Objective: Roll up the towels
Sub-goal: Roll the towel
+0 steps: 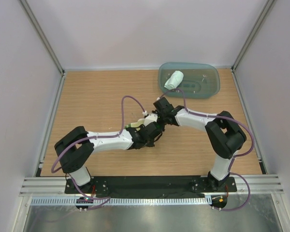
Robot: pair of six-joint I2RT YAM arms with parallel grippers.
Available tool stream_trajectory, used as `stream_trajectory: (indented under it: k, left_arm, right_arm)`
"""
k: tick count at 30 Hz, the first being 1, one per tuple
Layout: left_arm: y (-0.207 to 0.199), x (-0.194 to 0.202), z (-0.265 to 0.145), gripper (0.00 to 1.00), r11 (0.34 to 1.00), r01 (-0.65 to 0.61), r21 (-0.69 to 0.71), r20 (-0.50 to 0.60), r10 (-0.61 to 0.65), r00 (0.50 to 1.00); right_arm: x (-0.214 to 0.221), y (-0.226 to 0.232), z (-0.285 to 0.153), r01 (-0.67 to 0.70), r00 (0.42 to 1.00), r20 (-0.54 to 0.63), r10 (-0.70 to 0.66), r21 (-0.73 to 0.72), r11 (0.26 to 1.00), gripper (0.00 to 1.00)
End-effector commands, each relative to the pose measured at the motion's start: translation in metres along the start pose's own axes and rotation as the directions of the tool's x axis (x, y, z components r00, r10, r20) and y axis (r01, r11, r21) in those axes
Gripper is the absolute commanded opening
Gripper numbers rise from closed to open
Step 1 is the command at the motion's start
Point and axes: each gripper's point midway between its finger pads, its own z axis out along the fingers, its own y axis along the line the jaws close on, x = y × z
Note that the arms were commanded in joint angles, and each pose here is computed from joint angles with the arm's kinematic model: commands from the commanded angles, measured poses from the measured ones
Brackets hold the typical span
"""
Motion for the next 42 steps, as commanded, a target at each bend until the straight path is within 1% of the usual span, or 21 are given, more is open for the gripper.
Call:
stream_trajectory:
  k: [1,3,4,7,9,10,12,13,14,16,17,18,19,20,22,26,30,31,34,36,42]
  left_arm:
    - [0.036,0.026,0.026,0.25,0.994,-0.026,-0.104,-0.095,0.016,0.995]
    - [0.038,0.026,0.027,0.2,0.993,-0.02,-0.114,-0.097,0.009,0.995]
    - [0.039,0.027,0.027,0.16,0.993,-0.02,-0.119,-0.099,0.008,0.995]
    - [0.04,0.025,0.026,0.08,0.993,-0.008,-0.118,-0.097,-0.003,0.995]
    - [0.042,0.026,0.024,0.06,0.994,-0.002,-0.114,-0.105,-0.01,0.994]
    - [0.042,0.024,0.022,0.07,0.994,0.006,-0.108,-0.1,-0.017,0.995]
    - [0.046,0.024,0.019,0.13,0.994,0.008,-0.112,-0.104,-0.02,0.994]
    - [0.047,0.024,0.016,0.24,0.994,0.007,-0.111,-0.103,-0.019,0.994]
    - [0.046,0.021,0.013,0.32,0.995,0.006,-0.104,-0.095,-0.016,0.995]
    - [0.047,0.021,0.009,0.44,0.995,0.001,-0.097,-0.095,-0.01,0.995]
    - [0.046,0.018,0.004,0.47,0.997,-0.002,-0.082,-0.087,-0.005,0.996]
    - [0.045,0.017,0.001,0.47,0.997,-0.008,-0.071,-0.088,0.002,0.996]
    - [0.043,0.018,-0.002,0.48,0.998,-0.017,-0.06,-0.089,0.012,0.996]
    - [0.042,0.013,-0.009,0.48,0.999,-0.021,-0.049,-0.073,0.017,0.997]
    - [0.045,0.016,-0.018,0.49,0.998,-0.044,-0.054,-0.08,0.039,0.996]
    - [0.053,0.015,-0.038,0.49,0.996,-0.05,-0.071,-0.062,0.046,0.997]
    - [0.052,0.003,-0.057,0.49,0.998,-0.035,-0.052,-0.01,0.034,0.999]
    - [0.051,-0.002,-0.062,0.49,0.998,-0.033,-0.045,0.009,0.034,0.999]
    - [0.051,-0.009,-0.074,0.49,0.997,-0.052,-0.053,0.026,0.054,0.998]
    - [0.051,-0.01,-0.079,0.49,0.996,-0.07,-0.06,0.02,0.072,0.997]
    - [0.051,-0.001,-0.087,0.5,0.991,-0.122,-0.056,0.004,0.122,0.992]
  right_arm:
    - [0.04,0.073,-0.04,0.046,0.977,-0.188,-0.102,-0.279,0.959,0.03]
    - [0.039,0.077,-0.045,0.038,0.975,-0.197,-0.101,-0.298,0.954,0.04]
    - [0.042,0.08,-0.048,0.036,0.971,-0.214,-0.108,-0.314,0.949,0.04]
    - [0.046,0.083,-0.053,0.033,0.966,-0.231,-0.115,-0.33,0.943,0.04]
    - [0.049,0.079,-0.059,0.032,0.965,-0.235,-0.113,-0.322,0.946,0.04]
    - [0.05,0.078,-0.061,0.028,0.965,-0.237,-0.109,-0.322,0.946,0.03]
    - [0.053,0.073,-0.067,0.004,0.967,-0.24,-0.087,-0.324,0.946,0.04]
    - [0.055,0.072,-0.067,-0.003,0.967,-0.242,-0.08,-0.326,0.945,0.03]
    - [0.059,0.066,-0.066,-0.022,0.965,-0.253,-0.062,-0.315,0.949,0.04]
    - [0.061,0.067,-0.067,-0.048,0.966,-0.257,-0.039,-0.324,0.945,0.03]
    - [0.064,0.064,-0.065,-0.059,0.964,-0.265,-0.03,-0.32,0.946,0.04]
    - [0.064,0.063,-0.064,-0.061,0.965,-0.261,-0.027,-0.323,0.945,0.04]
    - [0.065,0.062,-0.063,-0.067,0.965,-0.261,-0.019,-0.317,0.946,0.08]
    - [0.066,0.06,-0.062,-0.073,0.965,-0.26,-0.011,-0.312,0.947,0.09]
    - [0.066,0.06,-0.063,-0.077,0.965,-0.263,-0.009,-0.315,0.946,0.12]
    - [0.064,0.062,-0.066,-0.064,0.966,-0.256,-0.021,-0.319,0.946,0.13]
    - [0.064,0.061,-0.062,-0.065,0.966,-0.257,-0.018,-0.31,0.949,0.16]
    - [0.064,0.061,-0.061,-0.065,0.966,-0.258,-0.018,-0.308,0.949,0.21]
    - [0.064,0.059,-0.058,-0.068,0.966,-0.257,-0.012,-0.301,0.951,0.31]
    - [0.062,0.057,-0.057,-0.066,0.968,-0.249,-0.009,-0.292,0.954,0.32]
    - [0.064,0.054,-0.05,-0.066,0.968,-0.253,-0.006,-0.275,0.959,0.33]
